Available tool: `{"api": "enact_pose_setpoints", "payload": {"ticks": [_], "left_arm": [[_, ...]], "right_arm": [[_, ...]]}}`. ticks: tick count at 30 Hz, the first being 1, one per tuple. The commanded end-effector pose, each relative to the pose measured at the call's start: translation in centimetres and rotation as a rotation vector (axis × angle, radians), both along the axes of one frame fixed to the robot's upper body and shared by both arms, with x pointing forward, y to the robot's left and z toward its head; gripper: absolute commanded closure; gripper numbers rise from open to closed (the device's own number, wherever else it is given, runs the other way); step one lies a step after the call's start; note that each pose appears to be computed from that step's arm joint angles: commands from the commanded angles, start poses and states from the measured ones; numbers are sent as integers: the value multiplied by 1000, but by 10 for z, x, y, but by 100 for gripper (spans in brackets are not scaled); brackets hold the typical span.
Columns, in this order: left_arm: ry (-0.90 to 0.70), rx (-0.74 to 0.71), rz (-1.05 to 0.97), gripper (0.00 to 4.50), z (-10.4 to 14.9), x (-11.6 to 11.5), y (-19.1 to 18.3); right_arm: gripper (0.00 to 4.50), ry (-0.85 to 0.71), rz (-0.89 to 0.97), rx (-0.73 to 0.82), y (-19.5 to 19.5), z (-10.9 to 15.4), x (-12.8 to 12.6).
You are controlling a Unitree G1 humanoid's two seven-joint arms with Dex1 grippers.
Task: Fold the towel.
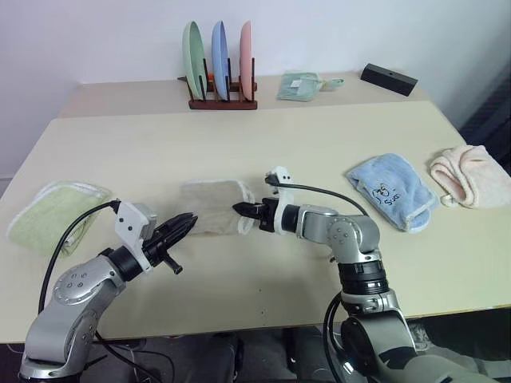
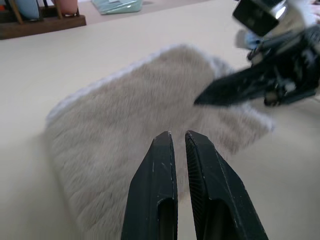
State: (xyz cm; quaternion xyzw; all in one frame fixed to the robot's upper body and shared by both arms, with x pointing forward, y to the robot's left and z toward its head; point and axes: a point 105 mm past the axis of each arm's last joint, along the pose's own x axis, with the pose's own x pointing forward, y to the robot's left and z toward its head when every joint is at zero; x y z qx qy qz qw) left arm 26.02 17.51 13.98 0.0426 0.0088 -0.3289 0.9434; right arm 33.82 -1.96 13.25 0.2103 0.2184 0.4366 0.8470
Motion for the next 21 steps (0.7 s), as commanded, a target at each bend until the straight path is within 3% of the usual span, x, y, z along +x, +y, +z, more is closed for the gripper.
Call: {"api": "enact_pose_setpoints", "payload": {"ticks": [1,3,6,9,13,17,21], "left_arm": [[-56,-6,-20,411,12,5,-5],[-56,-12,-30,411,12,7,-7],[-48,-20,-70,411,9,14,-14],[-52,-28,-124,411,10,23,-25],[-61,-42,-170,411,14,35,-37],[-65,-54,-216,411,15,43,-49],[-67,-50,-236,411,13,43,-55]], "right_arm": [[447,-236,-131,84,-45,65,10],[447,-289,-218,85,-72,80,13],[447,-323,-480,36,-147,98,19],[447,-309,-683,49,-205,107,7],[447,-215,-867,103,-245,94,-13],[447,9,-1018,37,-266,36,-37],[447,89,-1071,32,-273,17,-42]]}}
